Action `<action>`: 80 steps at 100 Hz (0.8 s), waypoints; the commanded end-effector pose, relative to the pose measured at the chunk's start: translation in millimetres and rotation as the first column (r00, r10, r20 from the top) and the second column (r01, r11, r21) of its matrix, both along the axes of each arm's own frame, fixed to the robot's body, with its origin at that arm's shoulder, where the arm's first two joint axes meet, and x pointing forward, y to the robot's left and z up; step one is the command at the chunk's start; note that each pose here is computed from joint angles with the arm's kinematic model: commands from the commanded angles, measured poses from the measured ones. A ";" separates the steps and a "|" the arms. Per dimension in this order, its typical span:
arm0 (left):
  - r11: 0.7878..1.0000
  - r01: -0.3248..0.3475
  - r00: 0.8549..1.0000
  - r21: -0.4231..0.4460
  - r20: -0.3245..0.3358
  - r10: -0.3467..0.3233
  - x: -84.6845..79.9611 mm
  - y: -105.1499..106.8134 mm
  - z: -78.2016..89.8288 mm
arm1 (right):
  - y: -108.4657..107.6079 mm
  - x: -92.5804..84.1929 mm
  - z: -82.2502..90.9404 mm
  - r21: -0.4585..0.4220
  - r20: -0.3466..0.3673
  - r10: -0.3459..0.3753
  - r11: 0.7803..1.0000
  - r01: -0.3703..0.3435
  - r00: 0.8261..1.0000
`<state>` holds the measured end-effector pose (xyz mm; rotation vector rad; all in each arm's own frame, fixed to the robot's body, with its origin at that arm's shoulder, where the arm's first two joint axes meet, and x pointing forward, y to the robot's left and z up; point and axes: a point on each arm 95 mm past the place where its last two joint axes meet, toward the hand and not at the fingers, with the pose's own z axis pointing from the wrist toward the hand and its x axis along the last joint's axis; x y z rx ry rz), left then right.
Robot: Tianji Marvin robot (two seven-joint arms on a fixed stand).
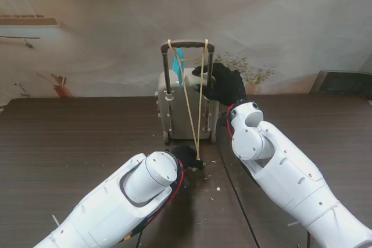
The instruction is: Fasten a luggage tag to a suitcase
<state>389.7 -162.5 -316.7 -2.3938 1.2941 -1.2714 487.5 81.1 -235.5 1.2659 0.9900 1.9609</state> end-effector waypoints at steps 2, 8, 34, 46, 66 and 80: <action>1.000 0.001 1.000 -0.006 -0.007 -0.001 -0.2 -0.8 0.0 | -1.6 -4.3 -26.0 -0.027 -0.076 -0.001 1.000 -0.001 0.997; 1.000 -0.009 1.000 -0.013 -0.004 0.009 -0.5 -0.4 0.3 | -1.9 -4.6 -26.2 -0.027 -0.077 0.000 1.000 -0.002 0.997; 0.998 -0.055 0.998 -0.031 -0.011 0.055 -10.2 6.3 10.2 | -2.2 -4.9 -26.5 -0.025 -0.079 0.001 1.000 -0.003 0.997; 0.998 -0.067 0.998 -0.013 -0.004 0.067 -19.4 13.5 17.4 | -1.4 -5.2 -27.6 -0.022 -0.082 0.003 1.000 -0.005 0.997; 0.984 -0.179 0.982 -0.018 0.057 0.180 -32.4 34.1 27.4 | -1.1 -5.0 -28.7 -0.010 -0.081 -0.001 1.000 0.000 0.997; 0.970 -0.239 0.964 -0.039 0.109 0.242 -39.7 50.0 34.0 | -3.0 -5.6 -28.3 0.009 -0.063 -0.003 1.000 0.004 0.998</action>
